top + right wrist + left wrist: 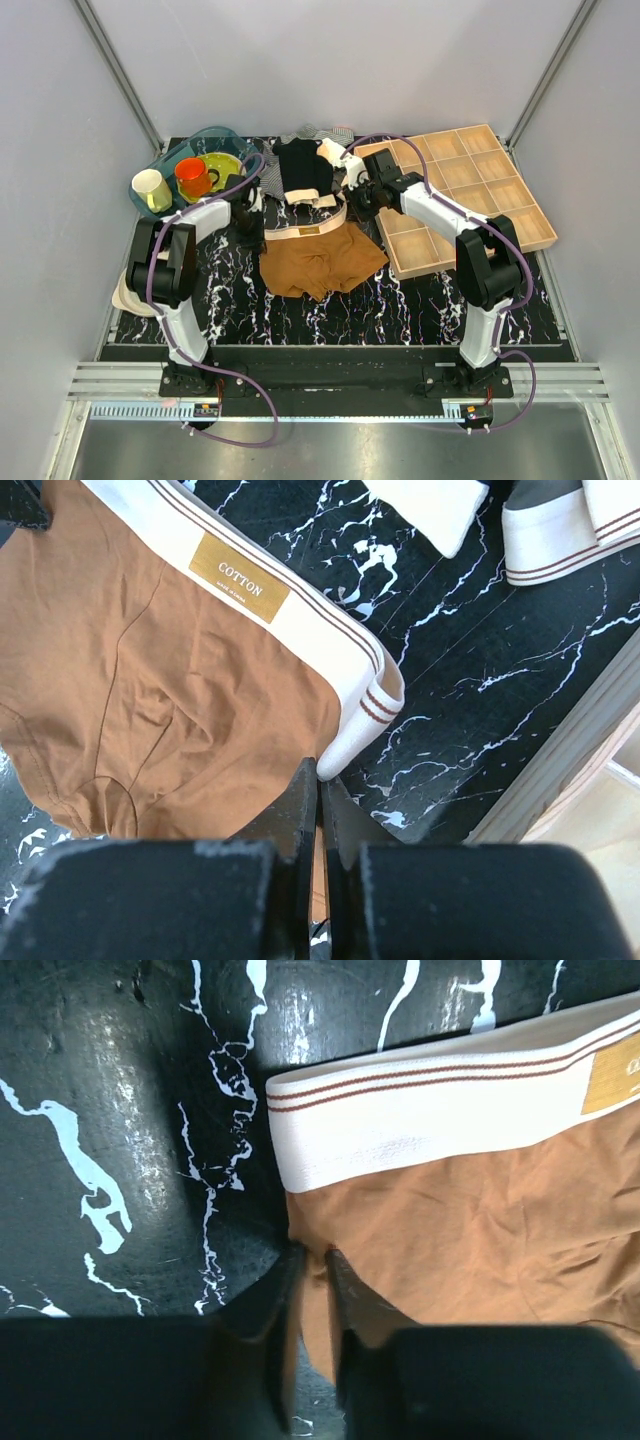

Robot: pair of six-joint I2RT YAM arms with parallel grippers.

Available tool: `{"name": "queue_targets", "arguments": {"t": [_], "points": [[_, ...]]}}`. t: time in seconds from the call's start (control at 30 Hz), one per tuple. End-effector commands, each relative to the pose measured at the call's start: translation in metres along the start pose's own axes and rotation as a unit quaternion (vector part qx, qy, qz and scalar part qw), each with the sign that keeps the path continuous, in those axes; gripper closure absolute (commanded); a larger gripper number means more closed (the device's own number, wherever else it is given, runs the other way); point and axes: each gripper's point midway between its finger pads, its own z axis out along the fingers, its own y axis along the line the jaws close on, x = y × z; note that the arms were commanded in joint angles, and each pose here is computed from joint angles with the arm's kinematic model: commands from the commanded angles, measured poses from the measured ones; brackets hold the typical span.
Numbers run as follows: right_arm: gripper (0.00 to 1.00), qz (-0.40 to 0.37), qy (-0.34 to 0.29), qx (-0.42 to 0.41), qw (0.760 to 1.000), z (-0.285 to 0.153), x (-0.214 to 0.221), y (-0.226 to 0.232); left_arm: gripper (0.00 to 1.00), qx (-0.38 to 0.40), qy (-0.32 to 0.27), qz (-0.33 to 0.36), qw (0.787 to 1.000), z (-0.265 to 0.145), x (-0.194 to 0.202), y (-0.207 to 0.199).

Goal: Roll the underwear
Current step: Flatten out the underwear at the center of the board.

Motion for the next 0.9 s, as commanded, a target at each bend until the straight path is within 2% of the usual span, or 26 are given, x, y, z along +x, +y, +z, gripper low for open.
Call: {"name": "queue_targets", "arguments": {"t": [0.0, 0.03, 0.13, 0.3, 0.37, 0.57, 0.6, 0.7, 0.8, 0.87], "points": [[0.95, -0.001, -0.032, -0.014, 0.999, -0.011, -0.017, 0.007, 0.91, -0.019, -0.025, 0.017, 0.999, -0.011, -0.015, -0.003], [0.95, -0.002, -0.033, -0.016, 0.999, -0.013, -0.018, 0.009, 1.0, -0.013, -0.039, 0.022, 0.999, -0.02, -0.019, -0.009], [0.95, -0.006, -0.035, -0.026, 0.999, -0.017, -0.018, 0.013, 1.0, 0.008, -0.06, 0.029, 0.998, -0.035, -0.02, -0.022], [0.95, -0.016, -0.046, -0.071, 0.996, -0.029, -0.021, 0.033, 1.0, 0.051, -0.119, 0.028, 0.991, -0.085, -0.011, -0.047], [0.95, -0.021, -0.057, -0.091, 0.994, -0.039, -0.025, 0.043, 1.0, 0.063, -0.15, 0.025, 0.986, -0.111, -0.003, -0.052], [0.95, -0.052, -0.1, -0.131, 0.985, -0.079, -0.041, 0.076, 1.0, 0.094, -0.183, 0.013, 0.979, -0.159, 0.031, -0.061], [0.95, -0.057, -0.115, -0.13, 0.983, -0.092, -0.046, 0.08, 1.0, 0.098, -0.201, 0.014, 0.975, -0.175, 0.037, -0.062], [0.94, -0.06, -0.133, -0.111, 0.983, -0.107, -0.049, 0.08, 1.0, 0.093, -0.21, 0.006, 0.973, -0.188, 0.051, -0.058], [0.93, -0.058, -0.13, -0.079, 0.987, -0.099, -0.041, 0.068, 1.0, 0.09, -0.223, 0.005, 0.971, -0.197, 0.056, -0.056], [0.92, -0.045, -0.12, -0.048, 0.991, -0.084, -0.034, 0.053, 1.0, 0.076, -0.213, 0.003, 0.974, -0.185, 0.055, -0.05]]}}
